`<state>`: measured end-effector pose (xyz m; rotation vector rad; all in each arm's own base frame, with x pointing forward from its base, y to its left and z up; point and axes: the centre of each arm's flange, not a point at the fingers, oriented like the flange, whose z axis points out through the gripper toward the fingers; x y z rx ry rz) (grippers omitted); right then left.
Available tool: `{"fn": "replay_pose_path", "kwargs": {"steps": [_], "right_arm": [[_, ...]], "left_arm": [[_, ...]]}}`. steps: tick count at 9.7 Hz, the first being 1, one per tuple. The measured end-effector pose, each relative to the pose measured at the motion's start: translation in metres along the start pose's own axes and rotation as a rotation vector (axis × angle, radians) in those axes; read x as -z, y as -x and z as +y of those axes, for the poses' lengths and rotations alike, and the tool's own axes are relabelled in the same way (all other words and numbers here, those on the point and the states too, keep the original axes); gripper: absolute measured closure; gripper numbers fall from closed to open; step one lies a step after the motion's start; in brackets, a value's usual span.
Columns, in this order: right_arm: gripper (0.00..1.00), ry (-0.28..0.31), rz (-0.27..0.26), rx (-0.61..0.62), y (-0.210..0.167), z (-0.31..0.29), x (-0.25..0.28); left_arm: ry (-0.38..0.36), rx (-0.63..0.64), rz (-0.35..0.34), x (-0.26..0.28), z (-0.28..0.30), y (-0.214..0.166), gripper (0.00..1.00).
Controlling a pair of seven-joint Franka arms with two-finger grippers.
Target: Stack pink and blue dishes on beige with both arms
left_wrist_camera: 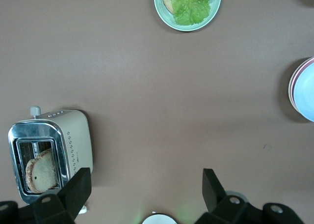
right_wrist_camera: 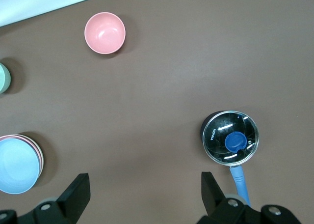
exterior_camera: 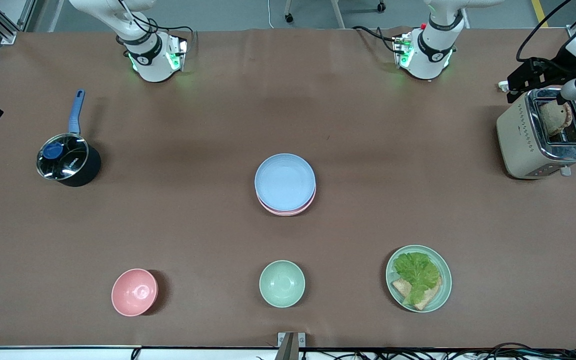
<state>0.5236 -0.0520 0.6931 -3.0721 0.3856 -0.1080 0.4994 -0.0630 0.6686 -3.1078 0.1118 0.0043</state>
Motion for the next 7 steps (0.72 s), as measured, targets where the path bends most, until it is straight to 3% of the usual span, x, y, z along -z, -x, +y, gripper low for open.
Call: {"fn": "replay_pose_path", "kwargs": {"steps": [7], "right_arm": [[0.0, 0.008, -0.026, 0.025, -0.007, -0.002, -0.01]], "left_arm": [[0.003, 0.006, -0.004, -0.007, 0.001, -0.012, 0.0]]}}
